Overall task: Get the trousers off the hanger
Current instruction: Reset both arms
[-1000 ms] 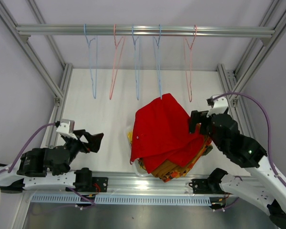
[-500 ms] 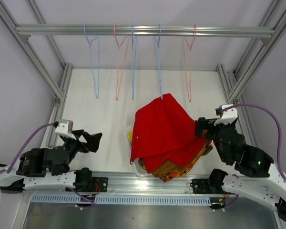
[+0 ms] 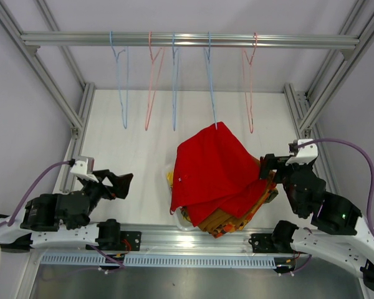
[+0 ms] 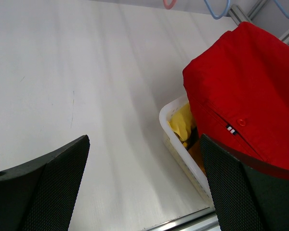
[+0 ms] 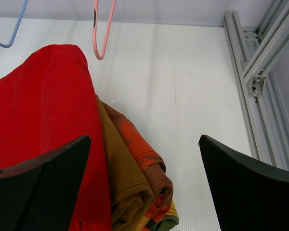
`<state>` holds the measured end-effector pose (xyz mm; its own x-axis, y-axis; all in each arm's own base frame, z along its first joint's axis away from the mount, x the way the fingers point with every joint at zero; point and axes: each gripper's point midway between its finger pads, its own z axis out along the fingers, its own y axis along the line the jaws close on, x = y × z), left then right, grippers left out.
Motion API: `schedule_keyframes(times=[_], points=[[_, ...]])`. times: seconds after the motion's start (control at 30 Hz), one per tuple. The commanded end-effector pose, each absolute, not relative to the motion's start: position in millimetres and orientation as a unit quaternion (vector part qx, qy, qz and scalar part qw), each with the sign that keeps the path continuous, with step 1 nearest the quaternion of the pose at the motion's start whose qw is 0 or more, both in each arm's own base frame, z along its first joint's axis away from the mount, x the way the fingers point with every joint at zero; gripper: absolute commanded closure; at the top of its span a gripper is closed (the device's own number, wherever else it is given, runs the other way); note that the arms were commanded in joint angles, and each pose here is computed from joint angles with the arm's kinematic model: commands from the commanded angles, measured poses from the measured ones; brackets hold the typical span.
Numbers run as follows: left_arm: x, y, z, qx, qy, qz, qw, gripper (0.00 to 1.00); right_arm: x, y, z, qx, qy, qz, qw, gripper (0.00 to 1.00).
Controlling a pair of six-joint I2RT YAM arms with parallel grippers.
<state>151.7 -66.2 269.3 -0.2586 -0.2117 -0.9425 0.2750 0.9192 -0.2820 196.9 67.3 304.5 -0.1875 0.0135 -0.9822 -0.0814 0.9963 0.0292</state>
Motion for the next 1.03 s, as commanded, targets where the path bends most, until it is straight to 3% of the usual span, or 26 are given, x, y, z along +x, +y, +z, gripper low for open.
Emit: schedule_keyframes(times=[0.0,1.0], points=[[153,-63,273,0.007,0.764,-0.203,0.612,0.00,201,66,309,0.002,0.763,0.035,0.646,0.00],[153,-63,273,0.006,0.765,-0.202,0.612,0.01,199,78,300,-0.022,0.776,0.049,0.629,0.00]])
